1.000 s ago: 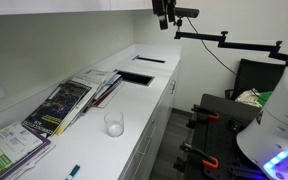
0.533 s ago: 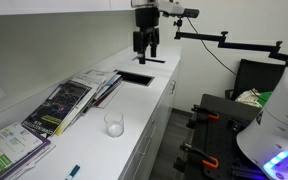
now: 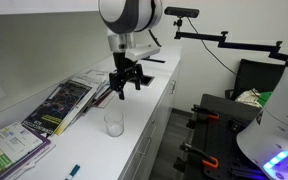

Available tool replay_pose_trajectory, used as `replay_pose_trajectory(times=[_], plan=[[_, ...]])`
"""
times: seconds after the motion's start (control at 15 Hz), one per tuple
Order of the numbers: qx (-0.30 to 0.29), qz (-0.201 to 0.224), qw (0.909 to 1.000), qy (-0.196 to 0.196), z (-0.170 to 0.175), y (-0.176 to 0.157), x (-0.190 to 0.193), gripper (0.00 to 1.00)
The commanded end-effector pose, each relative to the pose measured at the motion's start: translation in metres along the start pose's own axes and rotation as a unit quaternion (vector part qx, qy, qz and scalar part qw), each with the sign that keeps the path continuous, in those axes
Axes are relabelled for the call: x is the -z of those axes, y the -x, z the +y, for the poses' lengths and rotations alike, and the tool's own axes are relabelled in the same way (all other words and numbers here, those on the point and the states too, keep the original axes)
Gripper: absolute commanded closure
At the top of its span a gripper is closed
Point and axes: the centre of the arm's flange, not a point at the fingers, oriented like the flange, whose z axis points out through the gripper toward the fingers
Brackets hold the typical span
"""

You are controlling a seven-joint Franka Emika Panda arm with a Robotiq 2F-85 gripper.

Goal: Move the glass to the right

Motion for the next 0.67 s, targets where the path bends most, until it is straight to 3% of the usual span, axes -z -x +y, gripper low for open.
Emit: replay_pose_trajectory(times=[0.0,0.33,0.4,0.6], plan=[[-0.031,-0.006,0.9995,0.003,-0.014,-0.040,-0.030,0.00],[-0.061,-0.006,0.9980,0.015,-0.012,-0.077,-0.057,0.00],[-0.044,-0.008,0.9990,0.007,-0.009,-0.064,-0.056,0.00],[-0.052,-0.007,0.9986,0.008,-0.008,-0.073,-0.060,0.00]])
